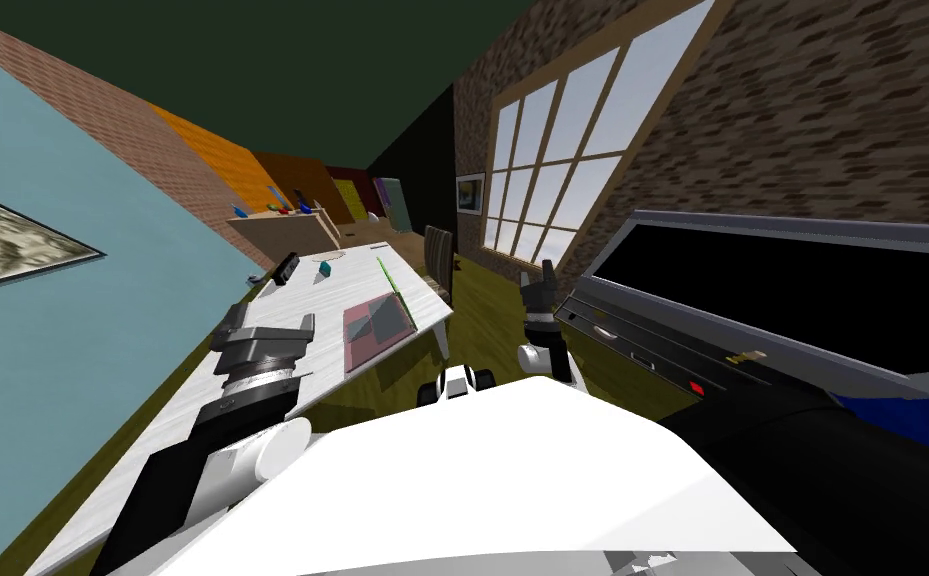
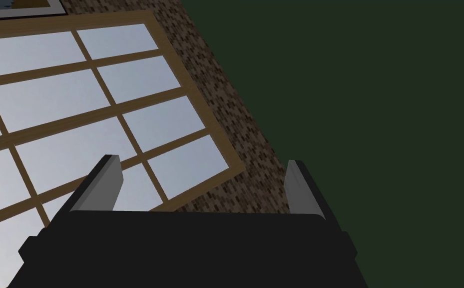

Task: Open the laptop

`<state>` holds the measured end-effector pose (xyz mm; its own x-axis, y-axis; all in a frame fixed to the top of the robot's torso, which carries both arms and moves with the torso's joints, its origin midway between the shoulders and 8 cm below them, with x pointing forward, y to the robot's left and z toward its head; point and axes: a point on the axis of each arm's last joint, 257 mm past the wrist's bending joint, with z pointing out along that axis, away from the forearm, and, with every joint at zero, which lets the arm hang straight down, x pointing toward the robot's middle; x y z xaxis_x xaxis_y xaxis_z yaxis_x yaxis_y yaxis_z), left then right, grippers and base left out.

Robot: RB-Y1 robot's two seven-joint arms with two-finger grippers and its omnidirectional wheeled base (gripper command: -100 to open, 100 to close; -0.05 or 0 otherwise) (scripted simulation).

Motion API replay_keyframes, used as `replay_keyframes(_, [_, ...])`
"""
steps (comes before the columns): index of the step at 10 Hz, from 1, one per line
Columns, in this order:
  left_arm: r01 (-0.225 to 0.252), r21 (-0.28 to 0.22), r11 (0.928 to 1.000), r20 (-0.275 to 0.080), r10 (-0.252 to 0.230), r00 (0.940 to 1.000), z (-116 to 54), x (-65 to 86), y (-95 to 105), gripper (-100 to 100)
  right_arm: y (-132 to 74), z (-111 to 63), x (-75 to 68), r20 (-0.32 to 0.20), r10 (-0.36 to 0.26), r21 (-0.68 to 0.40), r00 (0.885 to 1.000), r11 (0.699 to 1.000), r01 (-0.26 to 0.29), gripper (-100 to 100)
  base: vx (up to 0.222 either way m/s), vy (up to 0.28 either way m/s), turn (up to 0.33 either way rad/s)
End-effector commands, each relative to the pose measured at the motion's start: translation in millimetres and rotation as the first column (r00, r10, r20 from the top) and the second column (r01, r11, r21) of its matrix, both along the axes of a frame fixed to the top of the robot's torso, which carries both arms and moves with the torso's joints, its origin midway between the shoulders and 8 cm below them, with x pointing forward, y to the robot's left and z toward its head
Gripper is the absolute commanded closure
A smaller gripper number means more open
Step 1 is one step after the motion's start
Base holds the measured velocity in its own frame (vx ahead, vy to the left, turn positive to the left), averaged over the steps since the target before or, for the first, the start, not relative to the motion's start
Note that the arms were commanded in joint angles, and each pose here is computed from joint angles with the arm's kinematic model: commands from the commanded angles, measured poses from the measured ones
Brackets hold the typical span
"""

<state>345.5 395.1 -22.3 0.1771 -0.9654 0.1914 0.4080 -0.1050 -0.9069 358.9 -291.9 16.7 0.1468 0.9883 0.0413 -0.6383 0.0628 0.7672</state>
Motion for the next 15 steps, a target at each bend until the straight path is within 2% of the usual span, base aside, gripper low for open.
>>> replay_keyframes(1, [-0.001,-0.056,0.9985,-0.040,-0.002,0.9992,-11.7,0.6,12.7,-100,0,0.1,0.0,0.000,0.000,0.000,1.000,1.000,0.000,0,0.146,-0.175,0.102])
replay_keyframes(4, [-0.008,-0.156,0.9877,-0.108,-0.009,0.9941,-36.0,-0.6,31.9,-100,0,0.0,0.0,0.000,0.000,0.000,1.000,1.000,0.000,0,0.137,-0.252,0.213])
replay_keyframes(9, [-0.024,-0.297,0.9546,-0.201,-0.038,0.9789,-69.9,-5.8,55.5,-100,0,0.1,0.0,0.000,0.000,0.000,1.000,1.000,0.000,0,0.133,-0.272,0.167])
replay_keyframes(12, [-0.029,-0.354,0.9347,-0.237,-0.059,0.9696,-82.3,-9.1,63.7,-100,0,0.1,0.0,0.000,0.000,0.000,1.000,1.000,0.000,0,0.086,-0.229,0.140])
replay_keyframes(15, [-0.029,-0.386,0.9220,-0.261,-0.079,0.9621,-88.3,-11.1,68.1,-100,0,0.0,0.0,0.000,0.000,0.000,1.000,1.000,0.000,0,0.056,-0.147,0.106])
